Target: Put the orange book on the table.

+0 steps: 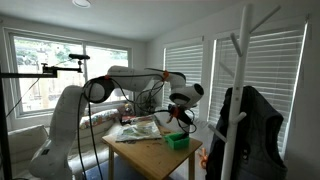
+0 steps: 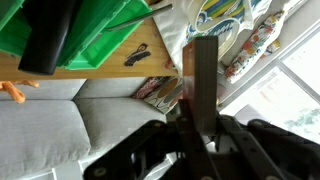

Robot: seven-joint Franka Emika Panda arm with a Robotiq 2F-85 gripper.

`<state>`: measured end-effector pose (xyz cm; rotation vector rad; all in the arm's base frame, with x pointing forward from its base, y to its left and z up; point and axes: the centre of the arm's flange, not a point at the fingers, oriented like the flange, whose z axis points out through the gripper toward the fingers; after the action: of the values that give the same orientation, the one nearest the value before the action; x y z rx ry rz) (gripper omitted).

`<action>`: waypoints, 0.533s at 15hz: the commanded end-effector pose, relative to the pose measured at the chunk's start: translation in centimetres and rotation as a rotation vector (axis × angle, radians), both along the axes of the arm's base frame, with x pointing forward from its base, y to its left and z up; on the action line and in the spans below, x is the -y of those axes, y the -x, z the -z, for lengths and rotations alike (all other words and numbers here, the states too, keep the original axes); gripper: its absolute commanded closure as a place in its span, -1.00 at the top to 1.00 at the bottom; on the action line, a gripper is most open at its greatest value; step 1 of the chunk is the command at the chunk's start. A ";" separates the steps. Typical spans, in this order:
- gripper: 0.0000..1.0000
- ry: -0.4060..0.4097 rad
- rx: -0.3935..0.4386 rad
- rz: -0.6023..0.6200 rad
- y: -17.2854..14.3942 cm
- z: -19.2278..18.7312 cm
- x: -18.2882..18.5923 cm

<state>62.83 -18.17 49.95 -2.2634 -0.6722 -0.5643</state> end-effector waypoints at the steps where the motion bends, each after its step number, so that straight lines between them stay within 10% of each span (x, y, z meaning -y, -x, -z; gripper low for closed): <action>1: -0.91 -0.063 0.021 -0.168 0.3 -0.6 -3.6; 7: -0.91 -0.216 0.041 -0.292 0.7 -0.6 -7.1; 8: -0.63 -0.185 0.015 -0.296 0.6 -0.4 -7.5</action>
<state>62.23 -10.69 50.33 -1.9451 -0.9045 -0.4771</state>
